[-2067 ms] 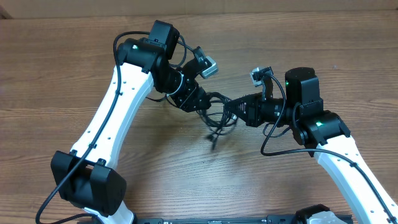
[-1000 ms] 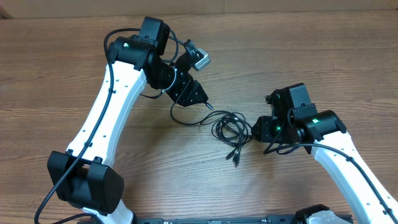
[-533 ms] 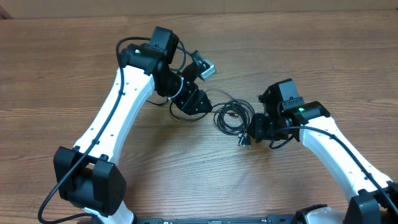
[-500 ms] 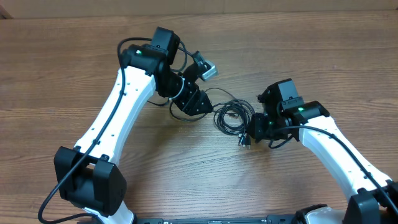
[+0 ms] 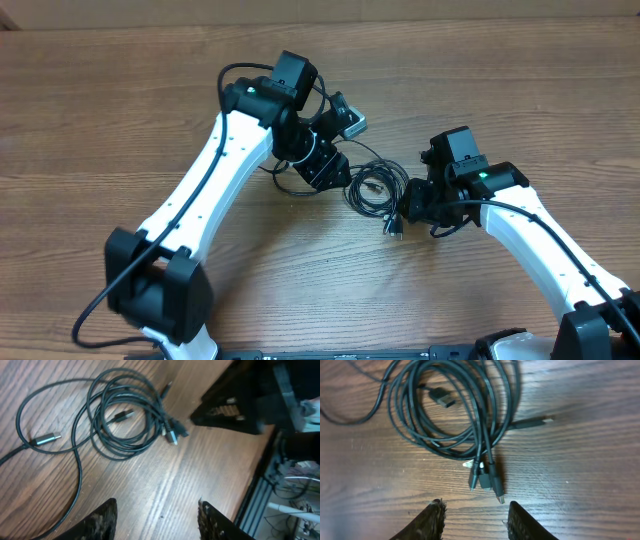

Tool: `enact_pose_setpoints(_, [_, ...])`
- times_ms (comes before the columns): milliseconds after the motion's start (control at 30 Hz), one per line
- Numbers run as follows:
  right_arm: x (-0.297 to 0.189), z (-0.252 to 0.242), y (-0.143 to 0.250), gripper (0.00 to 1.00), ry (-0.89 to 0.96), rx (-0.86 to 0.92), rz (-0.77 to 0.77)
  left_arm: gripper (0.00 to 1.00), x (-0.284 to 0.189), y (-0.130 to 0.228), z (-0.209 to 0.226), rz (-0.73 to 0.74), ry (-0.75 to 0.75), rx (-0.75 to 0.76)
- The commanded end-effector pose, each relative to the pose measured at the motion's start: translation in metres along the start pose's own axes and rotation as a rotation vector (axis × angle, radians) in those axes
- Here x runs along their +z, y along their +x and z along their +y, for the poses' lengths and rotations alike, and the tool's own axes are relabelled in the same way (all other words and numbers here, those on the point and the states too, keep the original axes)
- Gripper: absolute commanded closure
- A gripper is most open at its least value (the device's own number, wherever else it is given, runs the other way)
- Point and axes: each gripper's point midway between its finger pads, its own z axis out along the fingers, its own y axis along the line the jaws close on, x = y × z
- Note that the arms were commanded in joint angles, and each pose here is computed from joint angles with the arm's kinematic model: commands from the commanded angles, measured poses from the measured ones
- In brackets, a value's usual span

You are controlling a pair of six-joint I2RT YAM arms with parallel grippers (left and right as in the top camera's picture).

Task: Untangle cables

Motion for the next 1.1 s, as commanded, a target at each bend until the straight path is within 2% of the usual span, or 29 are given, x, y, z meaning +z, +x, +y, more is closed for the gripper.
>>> enact_pose_setpoints(0, [-0.004,-0.013,-0.009,0.60,0.036,0.136,-0.032,0.48,0.026,0.013,0.022,0.082,-0.034,-0.076])
enact_pose_setpoints(100, [-0.007,-0.025,-0.011,0.59,0.045,0.189,-0.027,0.49,0.040,0.019,0.037,0.122,-0.063,-0.149])
enact_pose_setpoints(300, [-0.012,-0.047,-0.010,0.59,0.072,0.271,-0.008,0.50,0.075,0.032,0.050,0.192,-0.030,-0.255])
enact_pose_setpoints(500, [-0.013,-0.048,-0.009,0.59,0.075,0.274,-0.004,0.50,0.102,0.042,0.062,0.237,-0.020,-0.376])
enact_pose_setpoints(767, [-0.013,-0.048,-0.009,0.60,0.075,0.274,-0.004,0.46,0.113,0.023,0.060,0.167,0.012,-0.676])
enact_pose_setpoints(1067, [-0.013,-0.049,-0.006,0.59,0.082,0.277,0.008,0.53,0.123,0.020,0.066,0.153,-0.125,-0.784])
